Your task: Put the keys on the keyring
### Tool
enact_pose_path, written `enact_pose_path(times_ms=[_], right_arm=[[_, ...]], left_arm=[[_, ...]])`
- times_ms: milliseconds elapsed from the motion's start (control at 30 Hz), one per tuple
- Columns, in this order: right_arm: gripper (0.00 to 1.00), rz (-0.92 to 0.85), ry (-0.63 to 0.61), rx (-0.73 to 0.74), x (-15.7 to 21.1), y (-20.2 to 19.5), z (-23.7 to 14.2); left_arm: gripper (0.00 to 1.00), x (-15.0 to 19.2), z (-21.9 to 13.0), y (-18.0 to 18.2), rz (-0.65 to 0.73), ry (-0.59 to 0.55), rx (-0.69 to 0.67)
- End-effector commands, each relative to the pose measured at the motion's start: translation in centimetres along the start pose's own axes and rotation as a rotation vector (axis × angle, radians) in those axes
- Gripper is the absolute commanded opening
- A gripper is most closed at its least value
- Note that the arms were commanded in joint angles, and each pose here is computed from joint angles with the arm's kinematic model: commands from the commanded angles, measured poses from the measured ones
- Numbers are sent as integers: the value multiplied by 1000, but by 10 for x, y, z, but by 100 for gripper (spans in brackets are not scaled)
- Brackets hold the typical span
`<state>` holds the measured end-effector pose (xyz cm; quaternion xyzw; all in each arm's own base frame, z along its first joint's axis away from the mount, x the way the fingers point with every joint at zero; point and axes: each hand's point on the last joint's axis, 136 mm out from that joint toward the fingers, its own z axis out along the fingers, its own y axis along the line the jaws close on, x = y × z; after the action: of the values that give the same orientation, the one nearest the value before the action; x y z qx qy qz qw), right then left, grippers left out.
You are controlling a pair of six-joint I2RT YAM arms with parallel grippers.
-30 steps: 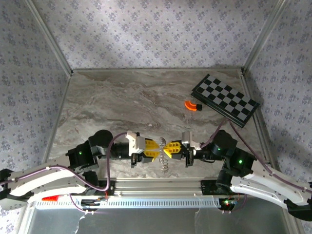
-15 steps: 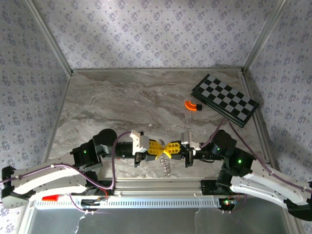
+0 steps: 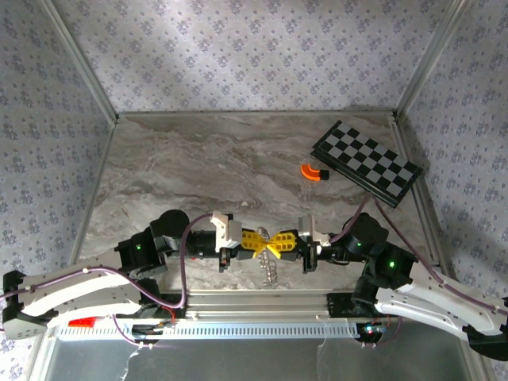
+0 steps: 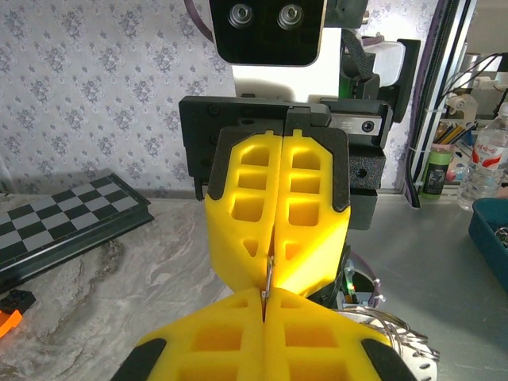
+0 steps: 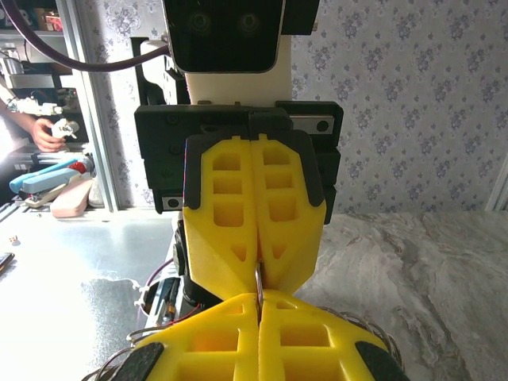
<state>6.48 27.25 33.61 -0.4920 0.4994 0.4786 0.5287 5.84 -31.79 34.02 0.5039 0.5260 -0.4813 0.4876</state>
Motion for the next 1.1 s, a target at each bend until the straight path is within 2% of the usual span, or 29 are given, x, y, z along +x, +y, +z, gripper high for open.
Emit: enact_pose_path(times_ms=[0,33,100,300,467,700,733,833,900,1000,1067], right_arm=[[0,-17,-41,-19,-9,5,-3],[0,-18,-41,-19,-9,5,-3],[0,-19,-43,-19,-10,5,-3],[0,-19,-46,-21,-11,6,-4],[0,-21,-51,-22,-12,6,-4],[0,-13,-39,4,-10,1,-2],[7,-8,-36,16,-11,-1,-3],[44,28,0,60,-7,-9,-3],[64,49,31,78,-4,-12,-3],[76,72,95,111,3,-17,-5],[80,96,118,122,6,-18,-8]], left_arm=[[2,-26,-5,-6,13,-87,20],[8,-27,-5,-6,12,-92,20],[11,-27,-6,-6,10,-95,21],[9,-27,-6,-6,9,-96,20],[0,-27,-6,-6,13,-94,20],[0,-24,-6,-2,16,-82,-6],[0,-22,-6,2,14,-73,-26],[0,-15,-6,14,6,-40,-93],[0,-9,-5,20,3,-15,-128],[0,-3,-7,27,3,0,-170],[0,-1,-11,31,1,7,-198]])
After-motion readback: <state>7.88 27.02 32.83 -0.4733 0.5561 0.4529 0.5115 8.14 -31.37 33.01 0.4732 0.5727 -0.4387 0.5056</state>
